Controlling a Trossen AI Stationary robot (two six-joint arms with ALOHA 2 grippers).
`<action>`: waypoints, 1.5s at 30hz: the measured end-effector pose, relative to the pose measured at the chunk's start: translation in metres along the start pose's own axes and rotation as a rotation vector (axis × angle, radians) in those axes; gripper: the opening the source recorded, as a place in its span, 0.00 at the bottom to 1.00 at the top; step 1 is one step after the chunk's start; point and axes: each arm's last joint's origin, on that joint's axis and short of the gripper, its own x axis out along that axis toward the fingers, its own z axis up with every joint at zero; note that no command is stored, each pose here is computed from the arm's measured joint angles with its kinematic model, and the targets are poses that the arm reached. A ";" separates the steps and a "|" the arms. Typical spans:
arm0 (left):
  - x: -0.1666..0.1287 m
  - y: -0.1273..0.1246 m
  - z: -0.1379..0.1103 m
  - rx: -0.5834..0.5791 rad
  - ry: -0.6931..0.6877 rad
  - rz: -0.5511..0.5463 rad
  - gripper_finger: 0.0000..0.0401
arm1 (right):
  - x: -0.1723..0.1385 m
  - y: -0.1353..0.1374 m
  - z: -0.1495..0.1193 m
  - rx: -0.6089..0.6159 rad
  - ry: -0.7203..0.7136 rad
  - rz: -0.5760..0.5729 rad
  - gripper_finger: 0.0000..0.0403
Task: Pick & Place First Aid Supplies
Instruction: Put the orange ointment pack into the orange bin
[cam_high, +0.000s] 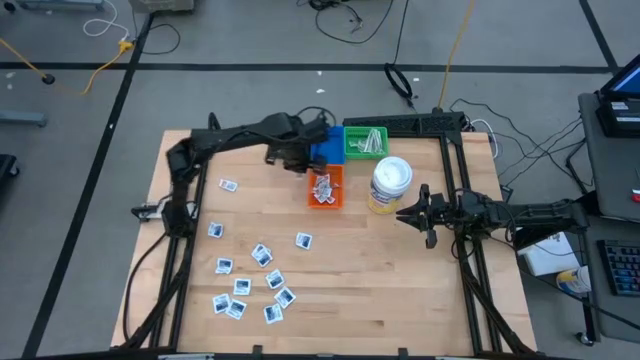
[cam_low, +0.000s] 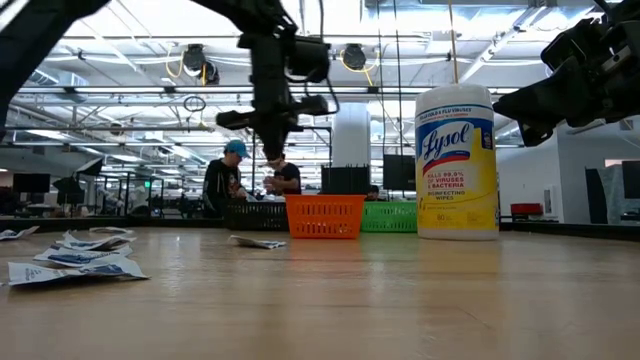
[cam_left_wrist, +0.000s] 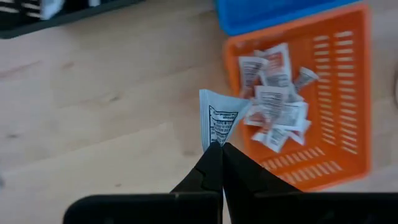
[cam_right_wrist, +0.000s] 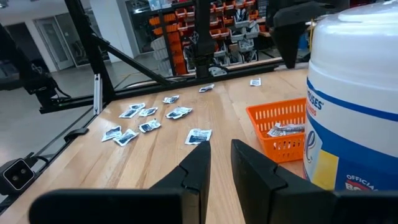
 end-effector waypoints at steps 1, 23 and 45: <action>0.001 -0.006 0.001 0.010 0.006 -0.003 0.00 | 0.000 0.000 0.000 0.000 0.000 0.000 0.15; 0.051 -0.066 0.006 0.112 0.041 -0.008 0.00 | 0.000 0.000 0.000 0.000 -0.001 0.000 0.15; 0.050 -0.058 0.017 0.073 0.067 -0.043 0.60 | 0.000 0.000 0.000 0.000 -0.001 0.000 0.15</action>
